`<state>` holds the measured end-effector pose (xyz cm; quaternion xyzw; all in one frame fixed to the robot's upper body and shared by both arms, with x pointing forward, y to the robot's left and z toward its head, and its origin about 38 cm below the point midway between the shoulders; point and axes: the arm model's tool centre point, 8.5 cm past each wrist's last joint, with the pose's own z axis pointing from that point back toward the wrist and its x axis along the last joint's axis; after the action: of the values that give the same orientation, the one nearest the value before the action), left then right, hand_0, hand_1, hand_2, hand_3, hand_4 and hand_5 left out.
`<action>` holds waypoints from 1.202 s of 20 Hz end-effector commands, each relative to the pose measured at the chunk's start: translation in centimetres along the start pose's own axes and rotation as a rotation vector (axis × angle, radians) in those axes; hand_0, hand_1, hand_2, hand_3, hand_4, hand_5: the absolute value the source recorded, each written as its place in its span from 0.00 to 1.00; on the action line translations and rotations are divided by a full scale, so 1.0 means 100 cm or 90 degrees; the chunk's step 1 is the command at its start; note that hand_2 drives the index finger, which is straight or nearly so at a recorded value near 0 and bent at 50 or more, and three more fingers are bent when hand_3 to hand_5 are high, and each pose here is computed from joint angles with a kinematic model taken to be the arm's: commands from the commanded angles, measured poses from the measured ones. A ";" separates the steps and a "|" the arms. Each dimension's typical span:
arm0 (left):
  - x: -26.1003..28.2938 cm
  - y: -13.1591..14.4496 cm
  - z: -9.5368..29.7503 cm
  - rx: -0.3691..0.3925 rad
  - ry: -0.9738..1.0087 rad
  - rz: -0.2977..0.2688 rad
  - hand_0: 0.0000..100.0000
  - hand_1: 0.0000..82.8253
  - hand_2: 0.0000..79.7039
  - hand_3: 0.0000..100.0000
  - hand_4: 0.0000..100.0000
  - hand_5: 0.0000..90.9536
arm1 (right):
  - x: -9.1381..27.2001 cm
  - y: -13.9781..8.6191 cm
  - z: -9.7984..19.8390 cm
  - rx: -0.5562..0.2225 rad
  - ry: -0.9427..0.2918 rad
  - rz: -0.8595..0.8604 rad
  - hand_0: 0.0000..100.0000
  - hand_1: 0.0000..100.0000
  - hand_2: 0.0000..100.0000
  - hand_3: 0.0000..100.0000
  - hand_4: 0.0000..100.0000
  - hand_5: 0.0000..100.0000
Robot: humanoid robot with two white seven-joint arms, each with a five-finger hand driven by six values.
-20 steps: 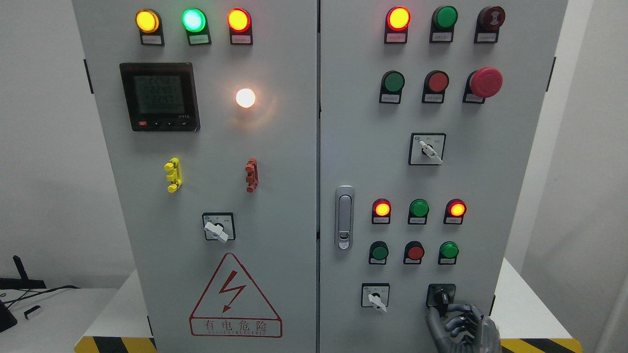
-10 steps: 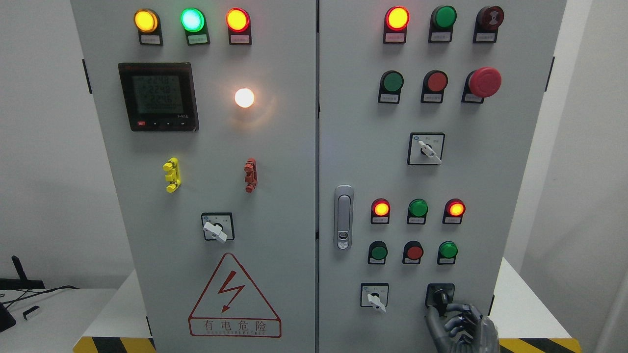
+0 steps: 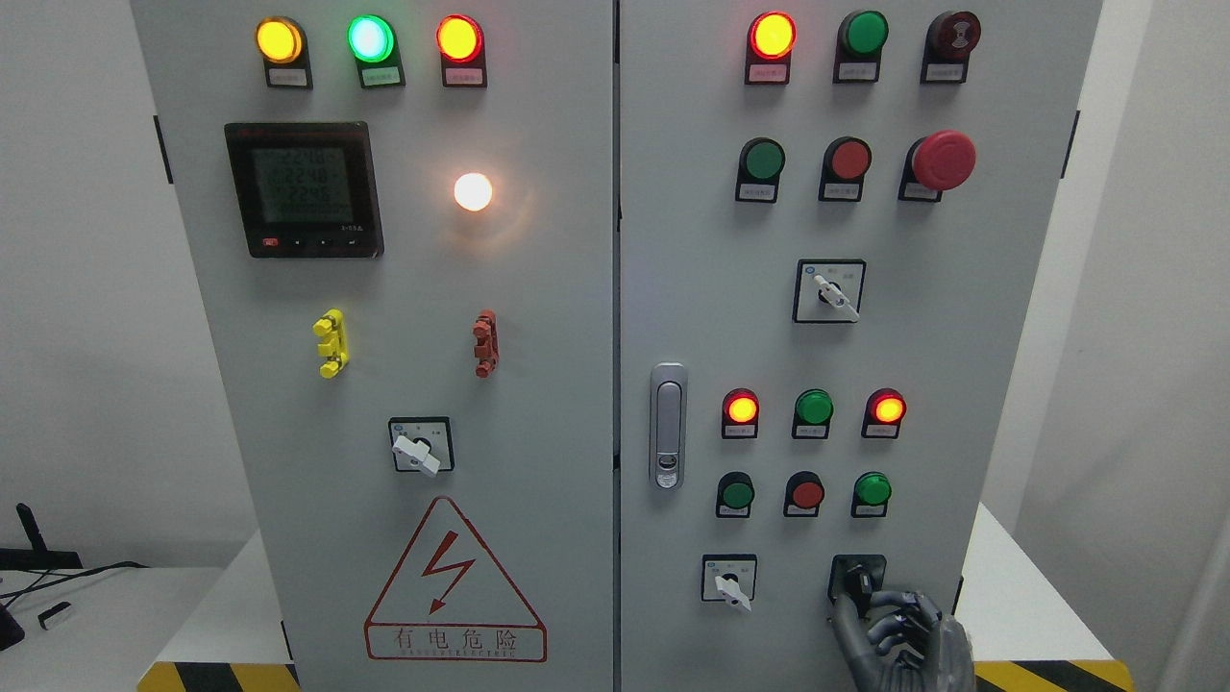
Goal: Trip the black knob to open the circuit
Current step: 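Twist the black knob with the right hand to its other position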
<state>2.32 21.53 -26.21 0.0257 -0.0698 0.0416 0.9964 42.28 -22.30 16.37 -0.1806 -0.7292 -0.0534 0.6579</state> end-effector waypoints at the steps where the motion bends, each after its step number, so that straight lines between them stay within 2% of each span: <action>1: 0.000 -0.001 0.000 -0.004 -0.001 -0.019 0.12 0.47 0.00 0.00 0.00 0.00 | 0.001 0.002 0.000 0.007 0.001 -0.002 0.31 0.72 0.57 0.83 0.86 0.97; 21: 0.000 -0.001 0.000 -0.004 -0.001 -0.019 0.12 0.47 0.00 0.00 0.00 0.00 | 0.000 0.007 0.002 0.016 0.003 0.001 0.31 0.71 0.62 0.87 0.89 0.98; 24: 0.000 0.000 0.000 -0.003 0.000 -0.019 0.12 0.47 0.00 0.00 0.00 0.00 | 0.001 0.010 0.002 0.030 0.003 0.001 0.31 0.71 0.62 0.87 0.89 0.98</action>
<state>2.32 21.52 -26.21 0.0256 -0.0697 0.0417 0.9964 42.35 -22.18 16.27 -0.1746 -0.7268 -0.0481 0.6625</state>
